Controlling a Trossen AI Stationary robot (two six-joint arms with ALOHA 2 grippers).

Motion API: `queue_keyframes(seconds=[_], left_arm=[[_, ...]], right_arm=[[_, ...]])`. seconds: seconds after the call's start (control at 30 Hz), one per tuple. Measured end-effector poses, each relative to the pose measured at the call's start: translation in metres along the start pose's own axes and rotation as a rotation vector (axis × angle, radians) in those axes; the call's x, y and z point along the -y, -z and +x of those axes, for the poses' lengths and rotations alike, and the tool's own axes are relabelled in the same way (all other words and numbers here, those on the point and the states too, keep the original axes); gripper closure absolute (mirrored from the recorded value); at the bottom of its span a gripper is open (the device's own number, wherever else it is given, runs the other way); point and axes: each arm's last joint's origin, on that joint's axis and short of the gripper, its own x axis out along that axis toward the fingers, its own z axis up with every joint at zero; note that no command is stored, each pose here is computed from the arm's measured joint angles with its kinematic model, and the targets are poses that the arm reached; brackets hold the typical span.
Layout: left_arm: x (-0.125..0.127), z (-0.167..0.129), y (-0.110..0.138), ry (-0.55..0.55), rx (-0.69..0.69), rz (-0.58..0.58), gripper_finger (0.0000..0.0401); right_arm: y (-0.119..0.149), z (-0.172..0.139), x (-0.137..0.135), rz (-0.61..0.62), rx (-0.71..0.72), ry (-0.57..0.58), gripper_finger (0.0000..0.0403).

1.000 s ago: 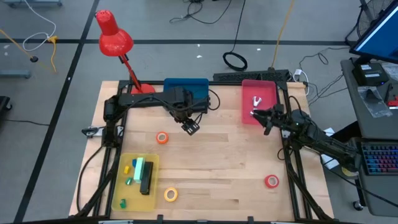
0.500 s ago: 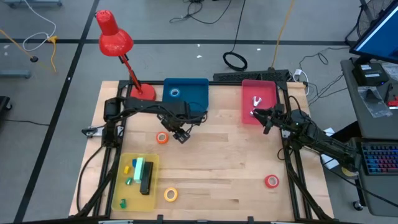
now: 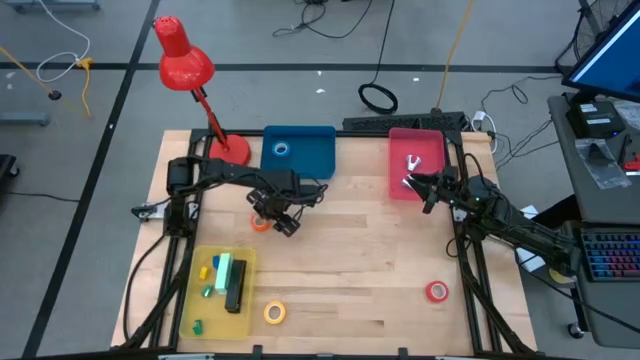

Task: Pick and place Stapler, Stapler remover, tape
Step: Put the orange tape on the blue bin

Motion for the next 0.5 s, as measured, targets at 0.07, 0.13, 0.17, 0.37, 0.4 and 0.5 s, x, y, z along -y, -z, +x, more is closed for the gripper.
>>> queue_keyframes(seconds=[0.07, 0.13, 0.17, 0.37, 0.4, 0.5], left_arm=[[-0.003, 0.006, 0.002, -0.017, -0.022, -0.007, 0.0169], [-0.004, 0.010, 0.003, -0.023, -0.034, -0.009, 0.0169], [-0.004, 0.013, 0.003, -0.019, -0.037, -0.008, 0.0169], [-0.001, 0.026, 0.000, 0.101, -0.032, 0.017, 0.0192], [-0.001, 0.028, -0.001, 0.112, -0.034, 0.017, 0.0208], [-0.001, 0.028, 0.000, 0.118, -0.043, 0.018, 0.0274]], right_arm=[[0.000, 0.000, 0.000, 0.000, -0.001, 0.001, 0.0273], [0.000, 0.000, 0.000, 0.006, -0.001, 0.002, 0.0273], [0.000, 0.000, 0.000, 0.007, -0.001, 0.002, 0.0273], [0.000, 0.000, 0.000, 0.015, -0.001, 0.003, 0.0273], [0.000, 0.000, 0.000, 0.015, -0.001, 0.003, 0.0273], [0.000, 0.000, 0.000, 0.019, -0.001, 0.004, 0.0273]])
